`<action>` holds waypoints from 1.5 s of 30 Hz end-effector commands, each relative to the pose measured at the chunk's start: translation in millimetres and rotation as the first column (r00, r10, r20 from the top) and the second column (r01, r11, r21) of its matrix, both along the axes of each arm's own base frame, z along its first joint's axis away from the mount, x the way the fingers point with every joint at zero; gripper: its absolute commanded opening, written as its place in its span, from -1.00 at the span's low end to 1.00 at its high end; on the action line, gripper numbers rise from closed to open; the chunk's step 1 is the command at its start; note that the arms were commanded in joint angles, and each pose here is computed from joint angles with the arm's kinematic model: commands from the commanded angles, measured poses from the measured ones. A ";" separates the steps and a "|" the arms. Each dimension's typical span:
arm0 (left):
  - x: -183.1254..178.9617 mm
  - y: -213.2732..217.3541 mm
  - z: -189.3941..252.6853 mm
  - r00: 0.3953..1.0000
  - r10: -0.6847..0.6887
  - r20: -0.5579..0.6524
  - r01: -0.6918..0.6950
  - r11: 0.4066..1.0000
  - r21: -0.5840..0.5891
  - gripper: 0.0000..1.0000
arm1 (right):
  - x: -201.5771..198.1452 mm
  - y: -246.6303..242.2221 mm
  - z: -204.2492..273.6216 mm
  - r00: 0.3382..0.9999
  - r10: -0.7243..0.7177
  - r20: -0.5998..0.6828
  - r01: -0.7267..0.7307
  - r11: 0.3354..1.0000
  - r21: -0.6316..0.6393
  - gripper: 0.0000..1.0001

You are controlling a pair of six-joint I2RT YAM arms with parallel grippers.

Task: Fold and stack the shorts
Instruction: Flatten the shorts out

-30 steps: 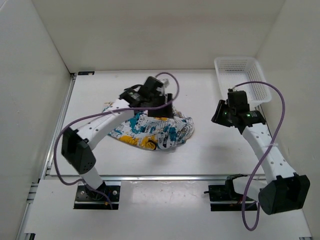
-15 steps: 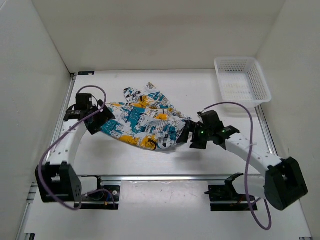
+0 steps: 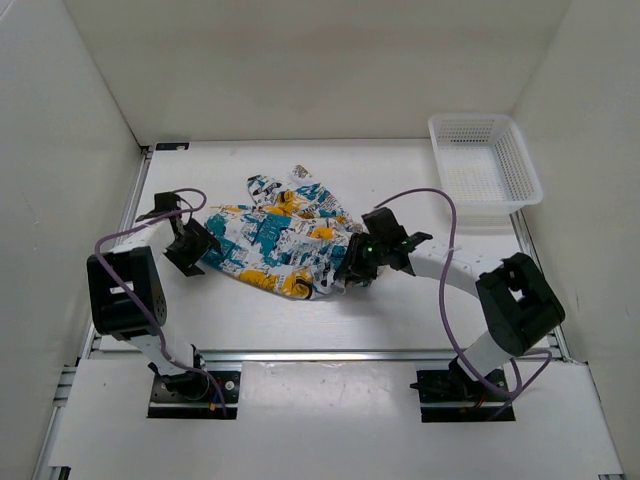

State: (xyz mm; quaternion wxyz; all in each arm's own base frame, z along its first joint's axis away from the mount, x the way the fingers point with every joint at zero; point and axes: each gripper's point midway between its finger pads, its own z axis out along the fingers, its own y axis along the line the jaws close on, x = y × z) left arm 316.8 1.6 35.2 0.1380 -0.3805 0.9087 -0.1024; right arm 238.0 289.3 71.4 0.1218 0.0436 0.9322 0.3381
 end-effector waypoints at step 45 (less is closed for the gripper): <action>-48.6 -51.3 130.8 0.886 -0.301 0.352 0.324 0.946 -0.007 0.76 | -18.5 -202.4 98.3 0.850 -0.200 0.487 0.404 0.841 -0.360 0.47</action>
